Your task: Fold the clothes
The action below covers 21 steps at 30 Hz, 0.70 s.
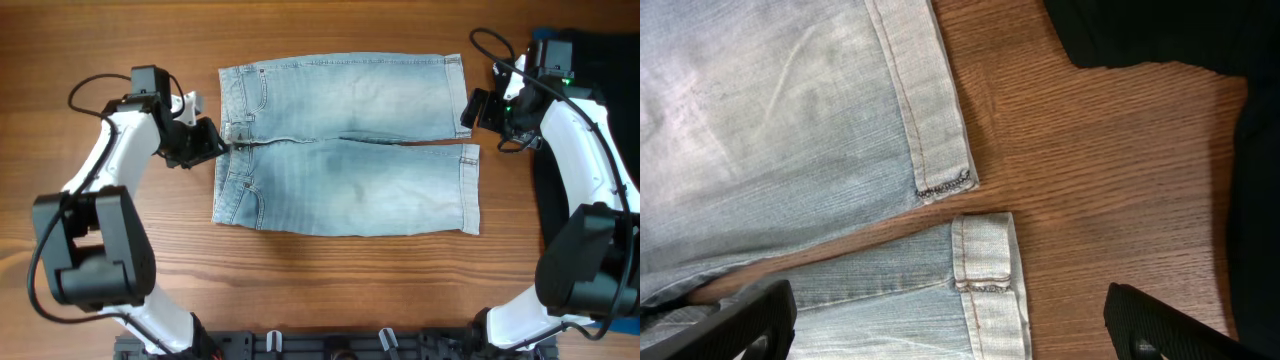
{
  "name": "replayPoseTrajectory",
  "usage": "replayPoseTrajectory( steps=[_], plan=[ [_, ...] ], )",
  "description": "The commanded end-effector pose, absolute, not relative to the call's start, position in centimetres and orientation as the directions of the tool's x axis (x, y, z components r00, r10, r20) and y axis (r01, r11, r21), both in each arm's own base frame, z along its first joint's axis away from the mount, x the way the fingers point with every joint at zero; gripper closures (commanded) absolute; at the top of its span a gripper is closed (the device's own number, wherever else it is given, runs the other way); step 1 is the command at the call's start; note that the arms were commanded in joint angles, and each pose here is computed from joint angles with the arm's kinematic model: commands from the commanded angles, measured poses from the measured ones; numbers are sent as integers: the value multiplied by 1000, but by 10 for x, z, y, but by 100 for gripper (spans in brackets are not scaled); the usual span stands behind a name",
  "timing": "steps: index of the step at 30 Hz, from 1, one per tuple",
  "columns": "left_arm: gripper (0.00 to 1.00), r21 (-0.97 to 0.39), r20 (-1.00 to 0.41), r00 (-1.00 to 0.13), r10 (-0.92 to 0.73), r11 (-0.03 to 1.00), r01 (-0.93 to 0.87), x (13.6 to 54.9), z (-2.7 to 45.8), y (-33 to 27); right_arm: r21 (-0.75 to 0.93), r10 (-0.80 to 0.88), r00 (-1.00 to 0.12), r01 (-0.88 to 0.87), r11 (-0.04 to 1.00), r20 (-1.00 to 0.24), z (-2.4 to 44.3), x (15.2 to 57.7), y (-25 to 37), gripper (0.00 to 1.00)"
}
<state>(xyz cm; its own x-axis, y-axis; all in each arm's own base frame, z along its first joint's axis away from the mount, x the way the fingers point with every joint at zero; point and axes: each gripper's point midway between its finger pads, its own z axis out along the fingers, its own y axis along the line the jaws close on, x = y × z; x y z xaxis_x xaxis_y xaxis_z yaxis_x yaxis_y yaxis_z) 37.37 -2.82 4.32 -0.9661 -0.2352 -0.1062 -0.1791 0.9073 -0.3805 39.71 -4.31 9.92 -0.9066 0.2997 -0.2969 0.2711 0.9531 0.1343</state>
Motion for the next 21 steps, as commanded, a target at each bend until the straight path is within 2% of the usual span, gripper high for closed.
replayPoseTrajectory(
  steps=[1,4,11,18,21],
  plan=[
    [60,-476,-66,-973,-222,864,-165,378,31,-47,116,294,-898,271,956,-328,109,401,-49,1],
    [57,-507,-39,-977,-212,846,-163,380,16,-56,116,294,-897,271,956,-331,109,402,-49,0],
    [60,-619,-19,-979,-201,772,-146,382,24,-75,116,294,-897,271,956,-331,109,402,-49,0],
    [61,-613,19,-979,-201,771,-170,373,23,-76,116,294,-897,270,956,-331,109,402,-49,1],
    [62,-566,46,-978,-205,801,-195,366,17,-69,116,294,-897,271,956,-331,109,402,-49,1]
  ],
)
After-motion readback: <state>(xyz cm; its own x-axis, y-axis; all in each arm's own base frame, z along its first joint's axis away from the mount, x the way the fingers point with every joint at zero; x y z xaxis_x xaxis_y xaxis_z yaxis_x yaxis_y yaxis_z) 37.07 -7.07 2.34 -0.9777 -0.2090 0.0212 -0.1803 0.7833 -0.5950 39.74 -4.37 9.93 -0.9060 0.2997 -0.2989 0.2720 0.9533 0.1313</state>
